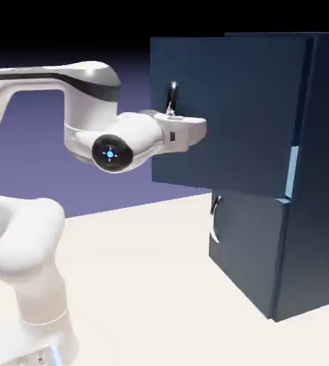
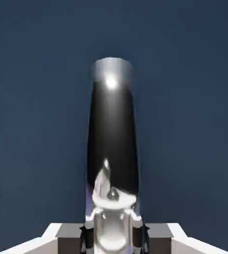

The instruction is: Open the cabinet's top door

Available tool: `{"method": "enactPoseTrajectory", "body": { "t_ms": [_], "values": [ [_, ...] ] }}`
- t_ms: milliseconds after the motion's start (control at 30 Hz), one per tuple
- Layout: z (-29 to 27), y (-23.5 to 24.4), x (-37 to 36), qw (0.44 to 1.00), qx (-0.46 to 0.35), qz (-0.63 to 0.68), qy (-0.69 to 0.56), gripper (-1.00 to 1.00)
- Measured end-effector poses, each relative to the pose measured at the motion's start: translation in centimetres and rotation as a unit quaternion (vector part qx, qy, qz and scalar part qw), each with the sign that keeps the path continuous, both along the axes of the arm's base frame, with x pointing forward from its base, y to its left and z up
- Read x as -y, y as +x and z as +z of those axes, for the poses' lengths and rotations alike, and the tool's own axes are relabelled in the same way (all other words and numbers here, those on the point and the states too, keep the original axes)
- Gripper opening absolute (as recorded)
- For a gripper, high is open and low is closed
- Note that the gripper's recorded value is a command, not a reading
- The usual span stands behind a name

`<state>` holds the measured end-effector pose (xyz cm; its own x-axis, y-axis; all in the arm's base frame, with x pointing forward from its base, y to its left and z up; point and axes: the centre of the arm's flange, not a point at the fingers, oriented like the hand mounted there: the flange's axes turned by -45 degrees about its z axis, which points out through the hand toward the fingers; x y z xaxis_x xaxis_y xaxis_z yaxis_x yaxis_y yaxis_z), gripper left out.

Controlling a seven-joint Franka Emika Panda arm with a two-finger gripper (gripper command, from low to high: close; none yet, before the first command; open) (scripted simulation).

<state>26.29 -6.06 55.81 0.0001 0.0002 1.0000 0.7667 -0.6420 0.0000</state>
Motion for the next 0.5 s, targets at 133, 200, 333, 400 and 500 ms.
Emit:
{"method": "enactPoseTrajectory", "body": {
  "t_ms": [133, 200, 333, 400, 500],
  "values": [
    [0.0, -0.5, 3.2, 0.999, 0.000, 0.052, 0.000, -1.00],
    [0.0, -0.7, 4.9, 0.997, 0.000, 0.080, 0.000, -1.00],
    [0.0, -0.6, 8.7, 0.990, 0.000, 0.139, 0.000, -1.00],
    [0.0, -0.5, 10.6, 0.986, 0.000, 0.170, 0.000, -1.00],
    [0.0, 0.0, 13.3, 0.977, 0.000, 0.213, 0.000, -1.00]
  ]
}}
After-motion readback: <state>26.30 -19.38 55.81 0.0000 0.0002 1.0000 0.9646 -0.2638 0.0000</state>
